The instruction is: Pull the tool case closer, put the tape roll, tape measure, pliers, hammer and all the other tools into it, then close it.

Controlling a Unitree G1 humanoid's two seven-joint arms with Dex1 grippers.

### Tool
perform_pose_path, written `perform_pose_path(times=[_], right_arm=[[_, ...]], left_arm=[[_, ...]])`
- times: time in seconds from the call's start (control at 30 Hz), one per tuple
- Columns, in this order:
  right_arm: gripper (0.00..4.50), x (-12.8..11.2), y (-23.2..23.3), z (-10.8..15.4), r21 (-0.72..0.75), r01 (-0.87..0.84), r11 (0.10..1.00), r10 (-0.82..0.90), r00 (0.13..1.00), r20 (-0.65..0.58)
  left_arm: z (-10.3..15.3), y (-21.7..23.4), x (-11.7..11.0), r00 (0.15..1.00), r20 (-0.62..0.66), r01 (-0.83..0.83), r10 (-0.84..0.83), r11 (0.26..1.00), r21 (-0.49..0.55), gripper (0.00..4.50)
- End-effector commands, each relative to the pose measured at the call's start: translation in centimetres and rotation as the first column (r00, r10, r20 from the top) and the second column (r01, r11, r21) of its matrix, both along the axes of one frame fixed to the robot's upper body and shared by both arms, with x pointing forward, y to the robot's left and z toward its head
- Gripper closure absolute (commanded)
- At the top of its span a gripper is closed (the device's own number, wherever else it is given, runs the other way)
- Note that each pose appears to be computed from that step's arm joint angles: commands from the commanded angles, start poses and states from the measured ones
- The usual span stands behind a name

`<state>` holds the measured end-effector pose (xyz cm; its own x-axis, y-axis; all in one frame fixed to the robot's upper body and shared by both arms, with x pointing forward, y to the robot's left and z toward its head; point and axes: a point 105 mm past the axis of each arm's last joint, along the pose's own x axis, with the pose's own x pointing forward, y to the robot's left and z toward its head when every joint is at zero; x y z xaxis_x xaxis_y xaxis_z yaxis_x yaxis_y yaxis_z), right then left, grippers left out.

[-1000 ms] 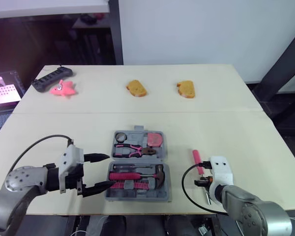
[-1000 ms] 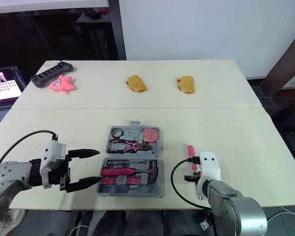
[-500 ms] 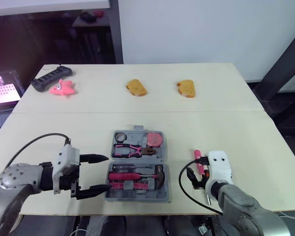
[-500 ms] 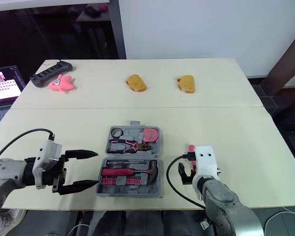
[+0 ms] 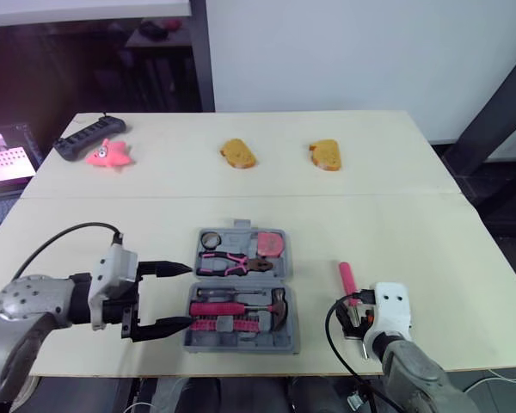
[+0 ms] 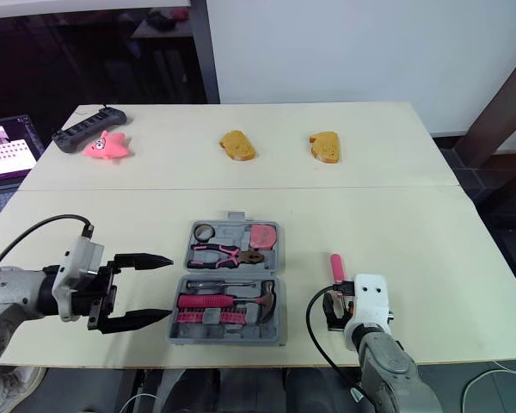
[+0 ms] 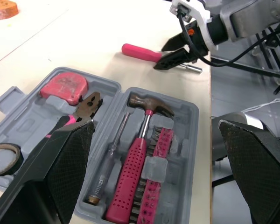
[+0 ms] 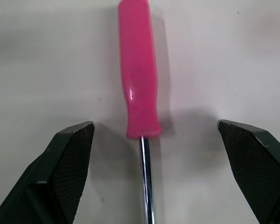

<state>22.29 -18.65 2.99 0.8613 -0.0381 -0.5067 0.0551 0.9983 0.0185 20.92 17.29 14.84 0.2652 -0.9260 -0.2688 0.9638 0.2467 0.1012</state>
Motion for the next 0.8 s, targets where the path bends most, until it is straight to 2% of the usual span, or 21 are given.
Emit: perform_pose_path(times=[0.03, 0.27, 0.37, 0.57, 0.8], right_arm=[[0.04, 0.3, 0.0, 0.2, 0.006, -0.015, 1.0, 0.015, 1.0, 0.027], [0.04, 0.6, 0.2, -0.3, 0.022, -0.033, 0.999, 0.032, 0.999, 0.021], [0.94, 0.5, 0.4, -0.5, 0.021, -0.041, 0.999, 0.04, 0.999, 0.012], [4.02, 0.7, 0.5, -0.1, 0.007, -0.06, 0.998, 0.06, 0.998, 0.032], [4.11, 1.2, 0.9, 1.5, -0.059, -0.141, 0.988, 0.146, 0.986, 0.084]], left_arm=[[0.5, -0.2, -0.1, 0.999, 0.024, 0.022, -0.022, 1.0, -0.001, 0.0], [0.4, -0.2, -0.1, 1.0, 0.023, 0.011, -0.011, 1.0, 0.0, 0.0], [0.3, -0.2, -0.1, 1.0, 0.021, 0.007, -0.007, 1.0, 0.002, 0.0], [0.2, -0.1, -0.1, 1.0, 0.018, 0.0, 0.0, 1.0, 0.004, 0.0], [0.1, 0.1, 0.0, 1.0, 0.019, -0.012, 0.012, 1.0, 0.004, 0.0]])
